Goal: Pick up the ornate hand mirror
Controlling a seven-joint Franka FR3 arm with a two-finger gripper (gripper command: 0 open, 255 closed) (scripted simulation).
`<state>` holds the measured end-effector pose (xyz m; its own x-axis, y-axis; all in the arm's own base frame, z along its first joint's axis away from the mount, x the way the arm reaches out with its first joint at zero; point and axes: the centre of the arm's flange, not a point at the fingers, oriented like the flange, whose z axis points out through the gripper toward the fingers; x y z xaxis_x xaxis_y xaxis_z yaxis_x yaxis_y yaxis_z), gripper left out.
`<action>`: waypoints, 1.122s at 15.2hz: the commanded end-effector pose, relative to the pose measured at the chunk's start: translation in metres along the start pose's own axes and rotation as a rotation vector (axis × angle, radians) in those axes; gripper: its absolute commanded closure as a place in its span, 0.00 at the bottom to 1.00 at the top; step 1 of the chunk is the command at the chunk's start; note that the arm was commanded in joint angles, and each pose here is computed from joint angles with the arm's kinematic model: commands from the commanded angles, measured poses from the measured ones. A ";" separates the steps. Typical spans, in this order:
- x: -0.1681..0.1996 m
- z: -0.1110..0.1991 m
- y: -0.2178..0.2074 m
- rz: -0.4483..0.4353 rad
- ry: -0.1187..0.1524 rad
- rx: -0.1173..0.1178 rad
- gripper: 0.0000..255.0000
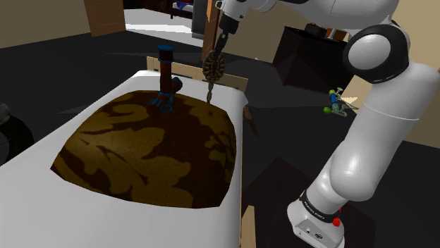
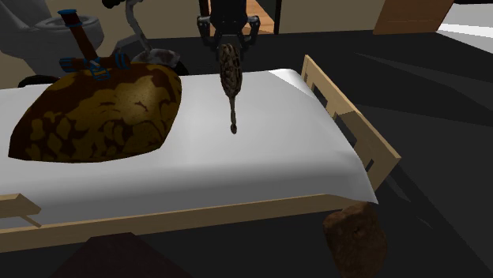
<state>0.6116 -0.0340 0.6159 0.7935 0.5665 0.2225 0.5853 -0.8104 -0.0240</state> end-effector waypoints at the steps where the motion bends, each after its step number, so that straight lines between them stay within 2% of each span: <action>1: 0.001 -0.004 0.000 0.001 -0.002 0.000 1.00; 15: 0.018 -0.076 -0.002 0.001 -0.002 0.000 1.00; 17: 0.018 -0.077 -0.002 0.001 -0.002 0.000 1.00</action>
